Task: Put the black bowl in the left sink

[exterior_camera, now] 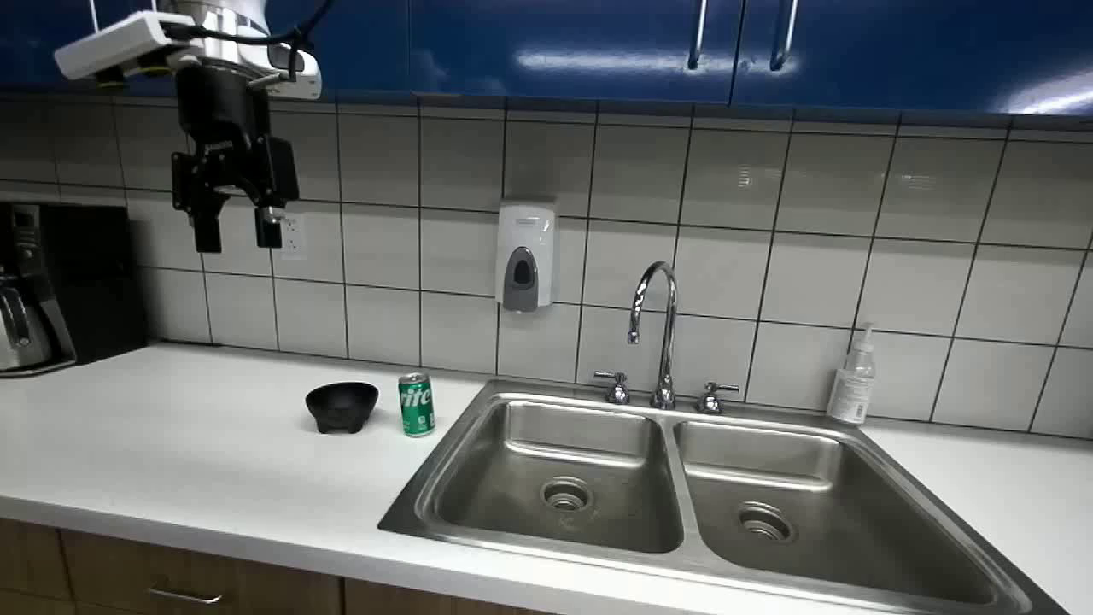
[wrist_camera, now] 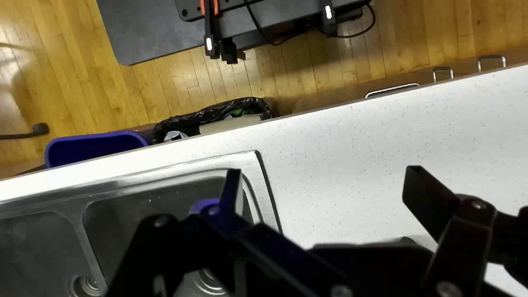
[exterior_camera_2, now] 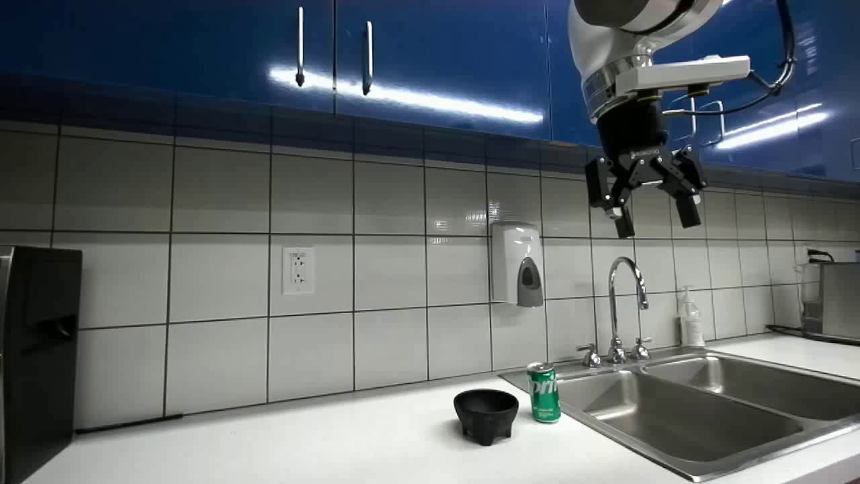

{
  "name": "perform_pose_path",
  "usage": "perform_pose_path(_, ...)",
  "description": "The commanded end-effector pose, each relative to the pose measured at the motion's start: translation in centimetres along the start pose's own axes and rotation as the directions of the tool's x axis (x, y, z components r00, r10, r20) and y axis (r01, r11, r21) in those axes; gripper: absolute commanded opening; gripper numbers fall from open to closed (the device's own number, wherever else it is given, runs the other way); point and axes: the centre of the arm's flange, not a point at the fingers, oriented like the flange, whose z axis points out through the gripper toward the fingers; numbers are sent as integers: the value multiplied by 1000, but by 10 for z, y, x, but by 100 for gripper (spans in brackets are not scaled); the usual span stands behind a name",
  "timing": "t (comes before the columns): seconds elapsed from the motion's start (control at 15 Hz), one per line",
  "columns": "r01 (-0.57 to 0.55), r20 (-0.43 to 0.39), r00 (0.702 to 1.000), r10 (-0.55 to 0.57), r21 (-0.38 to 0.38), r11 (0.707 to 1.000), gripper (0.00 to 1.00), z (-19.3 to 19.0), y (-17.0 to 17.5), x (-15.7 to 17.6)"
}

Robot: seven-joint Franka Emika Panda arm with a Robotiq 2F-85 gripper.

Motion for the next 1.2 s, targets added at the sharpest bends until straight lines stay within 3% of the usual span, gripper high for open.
perform_pose_path(0.0, 0, 0, 1000, 0, 0, 1000, 100, 0, 0, 0)
perform_pose_path(0.6, 0, 0, 1000, 0, 0, 1000, 100, 0, 0, 0)
perform_pose_path(1.13, 228, 21, 974, -227, -55, 972, 100, 31, -32, 10)
